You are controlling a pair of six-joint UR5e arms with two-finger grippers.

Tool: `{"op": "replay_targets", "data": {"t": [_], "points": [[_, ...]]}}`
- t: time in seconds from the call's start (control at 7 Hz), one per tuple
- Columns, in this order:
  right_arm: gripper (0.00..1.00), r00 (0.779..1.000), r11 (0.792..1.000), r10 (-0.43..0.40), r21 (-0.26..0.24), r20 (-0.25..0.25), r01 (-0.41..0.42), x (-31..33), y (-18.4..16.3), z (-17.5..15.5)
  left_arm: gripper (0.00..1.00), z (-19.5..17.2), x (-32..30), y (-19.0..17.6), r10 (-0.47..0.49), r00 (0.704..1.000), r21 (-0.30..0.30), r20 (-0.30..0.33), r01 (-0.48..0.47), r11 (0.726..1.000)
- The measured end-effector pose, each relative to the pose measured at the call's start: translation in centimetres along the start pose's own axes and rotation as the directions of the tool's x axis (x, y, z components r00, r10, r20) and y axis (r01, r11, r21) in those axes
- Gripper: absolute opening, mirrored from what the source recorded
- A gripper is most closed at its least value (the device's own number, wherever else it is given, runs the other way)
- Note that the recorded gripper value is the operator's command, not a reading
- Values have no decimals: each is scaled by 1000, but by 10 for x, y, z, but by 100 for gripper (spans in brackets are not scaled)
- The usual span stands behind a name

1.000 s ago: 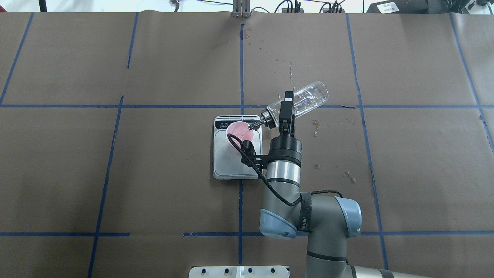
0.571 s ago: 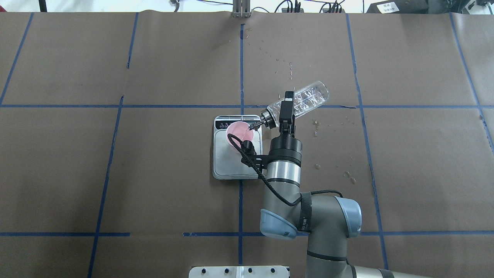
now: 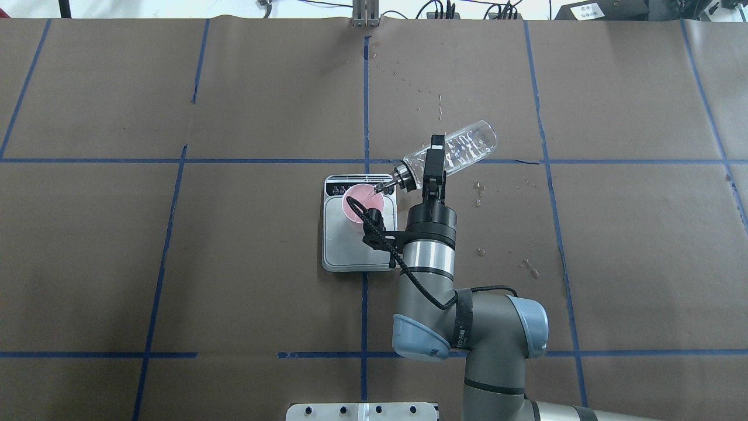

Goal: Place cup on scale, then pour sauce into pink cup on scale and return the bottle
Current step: 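Turn the bottle upright and carry it back with the right gripper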

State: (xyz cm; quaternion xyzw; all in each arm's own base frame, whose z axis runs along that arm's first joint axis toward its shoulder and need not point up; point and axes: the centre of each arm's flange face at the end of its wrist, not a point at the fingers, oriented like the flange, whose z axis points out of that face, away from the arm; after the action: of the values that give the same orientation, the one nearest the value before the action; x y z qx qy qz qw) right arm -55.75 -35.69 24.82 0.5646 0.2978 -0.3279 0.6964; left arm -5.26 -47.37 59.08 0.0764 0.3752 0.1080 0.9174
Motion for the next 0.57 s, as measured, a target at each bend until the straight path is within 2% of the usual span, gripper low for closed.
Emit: {"op": "replay_targets", "data": {"t": [0.14, 0.29, 0.43, 0.57], "points": [[0, 997, 997, 79, 13, 22, -79, 5, 1, 1, 100, 0, 0, 0, 0, 1000, 0, 0, 0, 1000], [0, 984, 984, 174, 19, 48, -175, 6, 2, 1, 100, 0, 0, 0, 1, 1000, 1, 0, -1, 1000], [0, 950, 953, 301, 13, 86, -303, 6, 3, 1, 100, -1, 1, 0, 2, 1000, 2, 0, -2, 1000], [0, 898, 905, 423, 0, 124, -426, 11, 4, 0, 100, -2, 2, 0, 3, 1000, 3, 1, -3, 1000]]}}
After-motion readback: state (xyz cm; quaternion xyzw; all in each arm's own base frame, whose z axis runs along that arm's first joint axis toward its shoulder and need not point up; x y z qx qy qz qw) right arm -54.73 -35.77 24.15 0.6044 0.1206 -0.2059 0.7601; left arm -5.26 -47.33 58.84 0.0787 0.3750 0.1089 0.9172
